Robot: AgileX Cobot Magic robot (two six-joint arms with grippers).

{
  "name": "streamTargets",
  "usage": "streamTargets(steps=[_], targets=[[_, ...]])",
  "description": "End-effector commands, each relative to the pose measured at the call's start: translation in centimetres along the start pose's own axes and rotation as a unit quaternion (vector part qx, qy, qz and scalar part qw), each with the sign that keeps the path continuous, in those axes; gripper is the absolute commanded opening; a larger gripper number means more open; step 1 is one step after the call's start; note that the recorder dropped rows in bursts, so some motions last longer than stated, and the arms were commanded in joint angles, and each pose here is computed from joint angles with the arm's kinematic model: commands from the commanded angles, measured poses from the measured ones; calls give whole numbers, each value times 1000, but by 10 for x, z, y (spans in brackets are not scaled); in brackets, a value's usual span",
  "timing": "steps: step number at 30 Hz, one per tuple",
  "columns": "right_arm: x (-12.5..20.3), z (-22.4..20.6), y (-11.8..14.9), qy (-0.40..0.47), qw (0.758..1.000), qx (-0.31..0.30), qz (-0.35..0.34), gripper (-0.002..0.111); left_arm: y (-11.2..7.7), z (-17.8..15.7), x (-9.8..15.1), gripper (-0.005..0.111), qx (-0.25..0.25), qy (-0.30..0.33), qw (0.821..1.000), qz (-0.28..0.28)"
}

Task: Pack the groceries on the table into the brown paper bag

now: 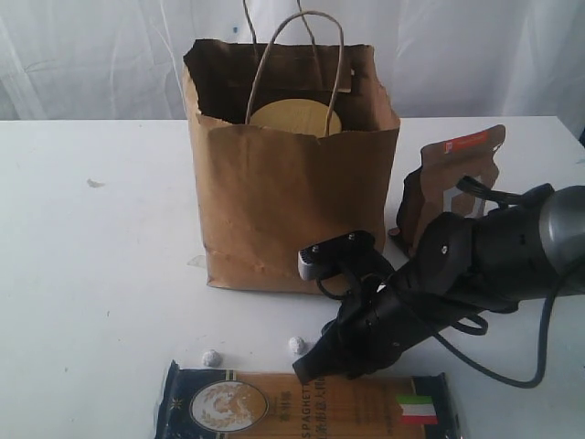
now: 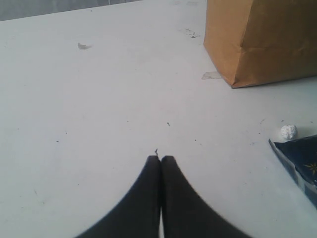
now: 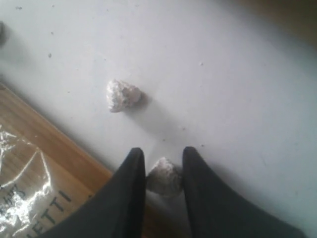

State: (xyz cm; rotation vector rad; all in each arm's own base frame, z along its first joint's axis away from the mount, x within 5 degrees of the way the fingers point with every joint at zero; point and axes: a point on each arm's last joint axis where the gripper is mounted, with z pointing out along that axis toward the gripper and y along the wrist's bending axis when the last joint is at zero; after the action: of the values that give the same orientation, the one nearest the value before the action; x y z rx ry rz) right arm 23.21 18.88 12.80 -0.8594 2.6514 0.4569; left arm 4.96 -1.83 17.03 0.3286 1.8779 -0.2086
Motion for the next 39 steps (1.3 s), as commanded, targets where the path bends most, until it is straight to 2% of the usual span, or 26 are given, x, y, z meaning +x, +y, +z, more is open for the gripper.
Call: streamTargets(steps=[1, 7, 14, 19, 26, 30, 34, 39], targets=[[2, 0, 2, 10, 1000, -7, -6, 2, 2, 0, 1, 0, -17, 0, 1000, -5], [-7, -30, 9, -35, 999, -14, -18, 1, 6, 0, 1, 0, -50, 1, 999, -17], [-17, -100, 24, -150, 987, -18, -48, 1, 8, 0, 1, 0, -69, 2, 997, -23], [-24, -160, 35, -265, 962, -11, -66, 1, 8, 0, 1, 0, -69, 2, 997, -23], [-39, -229, 41, -412, 908, 20, -70, 0, 8, 0, 1, 0, -69, 2, 997, -23], [-55, -234, 28, -432, 899, 45, -52, 0, 8, 0, 1, 0, -69, 2, 997, -23], [-79, -216, 8, -410, 909, 65, -30, 0, 8, 0, 1, 0, -69, 2, 997, -23], [-112, -195, 0, -386, 920, 60, -27, 2, 8, 0, 1, 0, -69, 2, 997, -23]])
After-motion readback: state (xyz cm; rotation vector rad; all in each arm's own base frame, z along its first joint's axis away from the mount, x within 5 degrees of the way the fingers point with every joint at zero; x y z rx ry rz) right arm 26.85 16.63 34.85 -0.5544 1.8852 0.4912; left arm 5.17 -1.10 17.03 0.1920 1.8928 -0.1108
